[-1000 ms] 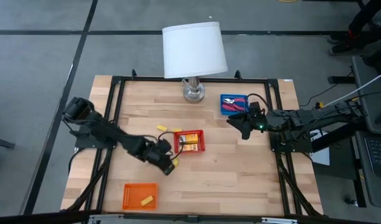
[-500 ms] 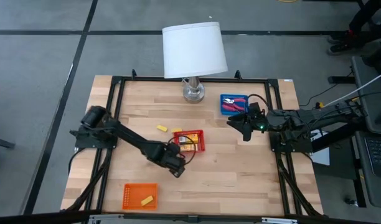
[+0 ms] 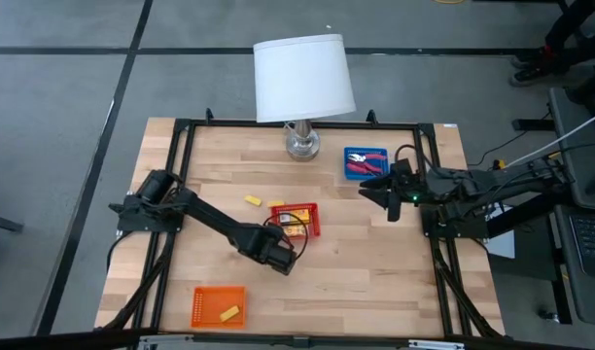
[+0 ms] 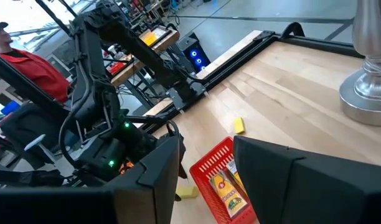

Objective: Pick & Place School Supplies
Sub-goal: Put the yellow eraser into the orange bin

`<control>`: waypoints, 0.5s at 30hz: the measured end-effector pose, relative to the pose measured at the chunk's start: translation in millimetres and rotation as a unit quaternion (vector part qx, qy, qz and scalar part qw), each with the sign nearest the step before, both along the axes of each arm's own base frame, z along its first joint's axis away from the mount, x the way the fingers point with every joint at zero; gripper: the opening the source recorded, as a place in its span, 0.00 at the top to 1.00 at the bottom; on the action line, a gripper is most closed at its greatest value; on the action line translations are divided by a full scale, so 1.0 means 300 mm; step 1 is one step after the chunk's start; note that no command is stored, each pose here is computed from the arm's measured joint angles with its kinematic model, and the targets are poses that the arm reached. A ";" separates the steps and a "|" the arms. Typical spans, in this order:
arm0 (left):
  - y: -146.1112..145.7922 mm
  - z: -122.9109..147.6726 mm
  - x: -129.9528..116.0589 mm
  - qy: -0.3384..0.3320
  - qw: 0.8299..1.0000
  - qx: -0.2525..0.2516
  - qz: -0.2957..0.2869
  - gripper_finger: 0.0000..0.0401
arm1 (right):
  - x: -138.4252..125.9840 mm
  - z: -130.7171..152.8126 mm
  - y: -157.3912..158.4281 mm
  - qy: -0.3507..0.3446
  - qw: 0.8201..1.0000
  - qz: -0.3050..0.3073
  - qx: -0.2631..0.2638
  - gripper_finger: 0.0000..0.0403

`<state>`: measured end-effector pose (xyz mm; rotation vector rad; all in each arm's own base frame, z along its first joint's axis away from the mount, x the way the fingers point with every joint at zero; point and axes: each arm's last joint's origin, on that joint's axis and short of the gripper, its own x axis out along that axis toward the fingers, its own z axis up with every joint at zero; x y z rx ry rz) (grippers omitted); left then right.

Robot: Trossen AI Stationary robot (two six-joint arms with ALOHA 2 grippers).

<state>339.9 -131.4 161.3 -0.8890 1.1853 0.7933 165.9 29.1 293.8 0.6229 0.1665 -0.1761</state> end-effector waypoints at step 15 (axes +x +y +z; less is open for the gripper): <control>-0.019 -0.063 0.011 0.025 1.000 -0.012 -0.006 0.38 | -0.004 0.003 -0.001 -0.003 1.000 -0.001 0.004 0.61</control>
